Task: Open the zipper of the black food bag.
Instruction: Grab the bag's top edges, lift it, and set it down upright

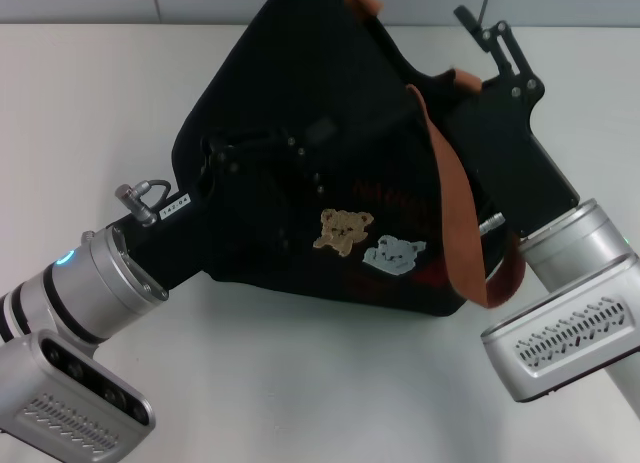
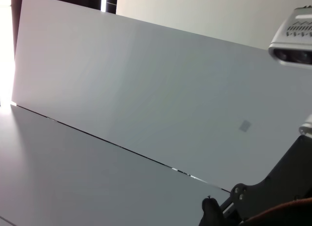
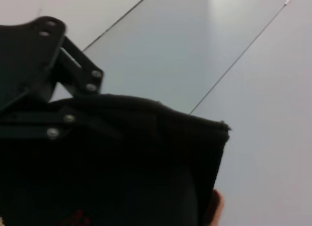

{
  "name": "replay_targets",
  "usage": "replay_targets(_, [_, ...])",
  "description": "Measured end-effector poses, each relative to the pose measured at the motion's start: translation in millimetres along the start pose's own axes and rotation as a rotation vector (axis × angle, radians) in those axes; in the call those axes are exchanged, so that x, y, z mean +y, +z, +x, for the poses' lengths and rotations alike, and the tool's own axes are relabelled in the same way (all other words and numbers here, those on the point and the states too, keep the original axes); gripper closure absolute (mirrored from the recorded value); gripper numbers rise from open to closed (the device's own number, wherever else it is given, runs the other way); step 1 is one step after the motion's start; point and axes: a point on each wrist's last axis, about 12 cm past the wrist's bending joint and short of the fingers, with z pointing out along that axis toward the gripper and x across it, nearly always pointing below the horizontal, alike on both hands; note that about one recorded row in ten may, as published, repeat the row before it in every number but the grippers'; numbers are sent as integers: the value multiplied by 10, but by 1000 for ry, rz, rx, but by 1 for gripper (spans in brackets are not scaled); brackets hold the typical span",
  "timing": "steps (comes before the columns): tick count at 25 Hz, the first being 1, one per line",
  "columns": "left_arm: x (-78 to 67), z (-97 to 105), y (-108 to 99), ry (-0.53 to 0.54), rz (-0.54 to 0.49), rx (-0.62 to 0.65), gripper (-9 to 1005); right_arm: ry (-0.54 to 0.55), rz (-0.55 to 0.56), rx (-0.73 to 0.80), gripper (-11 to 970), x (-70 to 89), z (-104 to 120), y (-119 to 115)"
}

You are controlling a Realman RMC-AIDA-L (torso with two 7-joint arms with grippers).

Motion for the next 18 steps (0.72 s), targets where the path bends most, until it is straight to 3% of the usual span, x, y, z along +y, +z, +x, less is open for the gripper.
replay_targets(10, [55,43,60,23,-7,-16,907,25,-10,10,127,47,-28,5])
replay_targets(18, [114,88,185,78,-4,-54,907,206,-75,76,127,200,-37,-10])
